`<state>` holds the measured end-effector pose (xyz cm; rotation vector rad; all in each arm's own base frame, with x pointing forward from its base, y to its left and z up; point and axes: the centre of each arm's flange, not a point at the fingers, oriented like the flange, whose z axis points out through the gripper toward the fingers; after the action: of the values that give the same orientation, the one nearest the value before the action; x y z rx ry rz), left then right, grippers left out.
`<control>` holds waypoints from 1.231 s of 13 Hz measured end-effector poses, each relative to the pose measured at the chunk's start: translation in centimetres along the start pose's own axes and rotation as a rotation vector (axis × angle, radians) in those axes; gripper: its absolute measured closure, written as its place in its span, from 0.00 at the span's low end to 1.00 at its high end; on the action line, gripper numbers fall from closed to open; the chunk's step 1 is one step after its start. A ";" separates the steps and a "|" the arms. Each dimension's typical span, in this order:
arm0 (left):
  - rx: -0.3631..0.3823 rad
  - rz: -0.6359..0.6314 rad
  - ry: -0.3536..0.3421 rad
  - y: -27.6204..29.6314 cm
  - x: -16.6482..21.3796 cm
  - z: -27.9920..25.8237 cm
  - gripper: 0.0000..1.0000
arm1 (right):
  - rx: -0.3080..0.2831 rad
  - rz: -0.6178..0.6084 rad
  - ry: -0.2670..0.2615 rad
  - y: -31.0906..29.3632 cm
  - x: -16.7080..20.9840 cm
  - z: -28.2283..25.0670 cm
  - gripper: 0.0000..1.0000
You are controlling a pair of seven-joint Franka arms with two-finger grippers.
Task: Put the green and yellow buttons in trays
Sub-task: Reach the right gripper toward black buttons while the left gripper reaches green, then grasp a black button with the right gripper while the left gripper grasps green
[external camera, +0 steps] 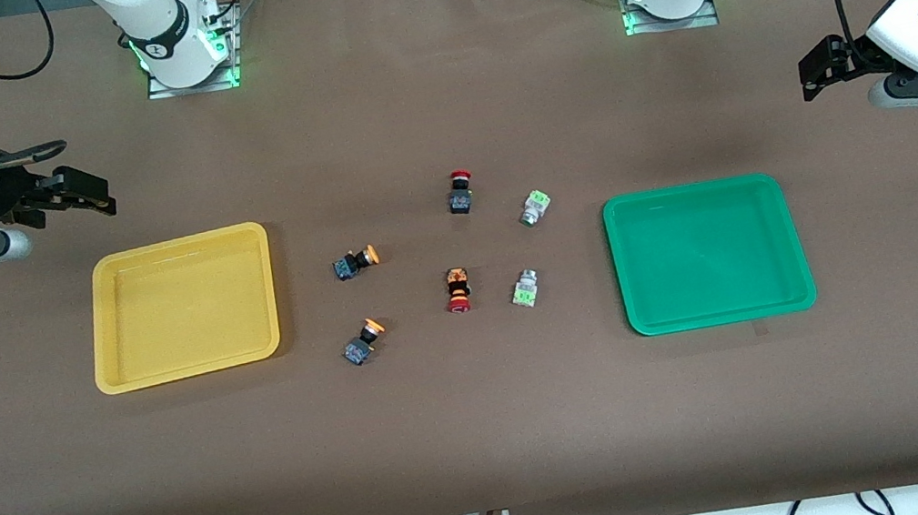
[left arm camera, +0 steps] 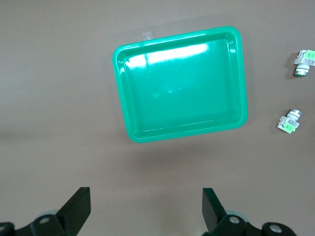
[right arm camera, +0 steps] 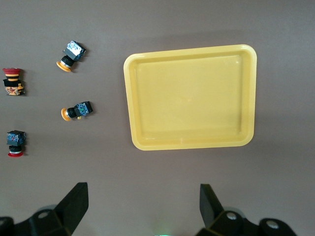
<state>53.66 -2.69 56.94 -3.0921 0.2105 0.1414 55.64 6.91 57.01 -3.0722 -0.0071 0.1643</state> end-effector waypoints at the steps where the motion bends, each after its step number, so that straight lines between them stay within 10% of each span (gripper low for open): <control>1: 0.000 0.000 0.000 0.0 0.0 0.0 0.00 | 0.000 0.000 0.000 0.0 0.0 0.0 0.00; 8: -0.010 0.019 -0.019 1.1 0.2 0.6 0.00 | 0.004 -0.012 0.027 -1.6 1.1 1.2 0.00; 16: -0.066 0.218 -0.075 24.0 7.0 17.9 0.00 | 0.086 0.399 0.166 -14.2 16.4 27.6 0.00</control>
<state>55.72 -26.61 37.67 -3.1126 0.5502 0.2757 68.99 22.96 28.82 -2.9512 0.6045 -0.0709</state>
